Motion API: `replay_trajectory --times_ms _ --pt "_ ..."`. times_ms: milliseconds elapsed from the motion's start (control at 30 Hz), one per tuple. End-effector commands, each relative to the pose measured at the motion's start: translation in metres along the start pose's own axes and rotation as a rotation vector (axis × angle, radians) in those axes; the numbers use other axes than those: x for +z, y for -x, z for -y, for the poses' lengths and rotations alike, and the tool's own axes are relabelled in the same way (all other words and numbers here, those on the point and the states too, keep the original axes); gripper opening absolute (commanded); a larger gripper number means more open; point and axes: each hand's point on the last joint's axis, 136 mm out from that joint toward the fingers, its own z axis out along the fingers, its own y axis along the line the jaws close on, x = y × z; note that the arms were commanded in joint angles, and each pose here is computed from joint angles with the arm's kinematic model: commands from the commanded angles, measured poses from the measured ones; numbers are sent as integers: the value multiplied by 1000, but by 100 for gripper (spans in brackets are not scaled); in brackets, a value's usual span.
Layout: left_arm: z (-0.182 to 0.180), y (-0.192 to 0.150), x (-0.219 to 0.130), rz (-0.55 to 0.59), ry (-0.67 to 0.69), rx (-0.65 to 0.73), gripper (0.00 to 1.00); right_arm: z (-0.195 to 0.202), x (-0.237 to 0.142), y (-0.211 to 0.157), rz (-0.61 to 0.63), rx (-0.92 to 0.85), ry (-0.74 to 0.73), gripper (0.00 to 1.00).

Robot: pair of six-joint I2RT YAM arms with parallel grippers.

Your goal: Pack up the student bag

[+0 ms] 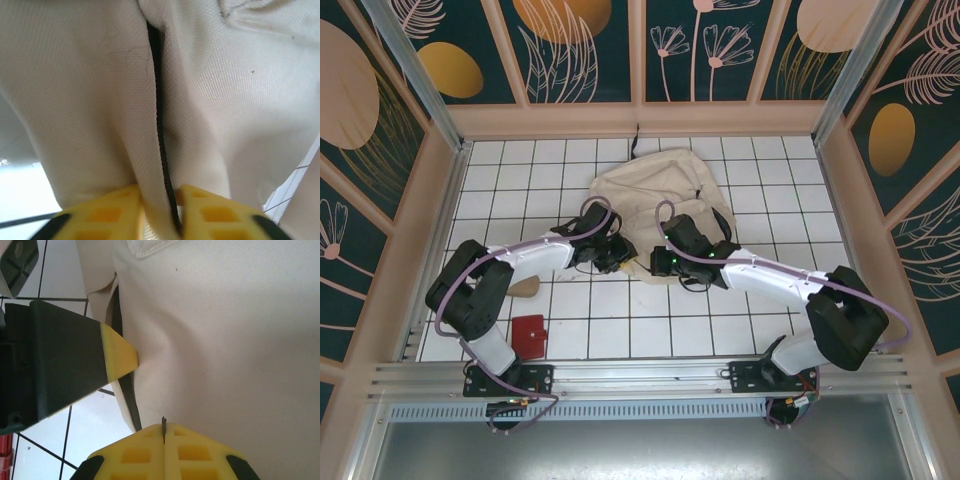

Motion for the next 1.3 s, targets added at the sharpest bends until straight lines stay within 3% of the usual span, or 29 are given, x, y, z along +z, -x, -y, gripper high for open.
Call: replay_trajectory --times_ms 0,67,433,800,1100,1167,1267 --pt "2 3 8 8 9 5 10 2 -14 -9 -21 -10 -22 0" --pt "-1 4 9 14 21 8 0 7 -22 -11 -17 -10 -65 0" --pt "1 17 11 65 49 24 0 65 -53 -16 -10 6 -425 0" --pt "-12 23 9 102 95 23 0 108 -82 2 96 123 -642 0" --pt "-16 26 6 114 98 19 0 123 -89 10 129 156 -701 0" --pt "-13 26 6 111 85 23 0 116 -83 13 124 137 -659 0" --pt "-10 25 7 102 69 32 0 88 -68 15 86 95 -468 0"
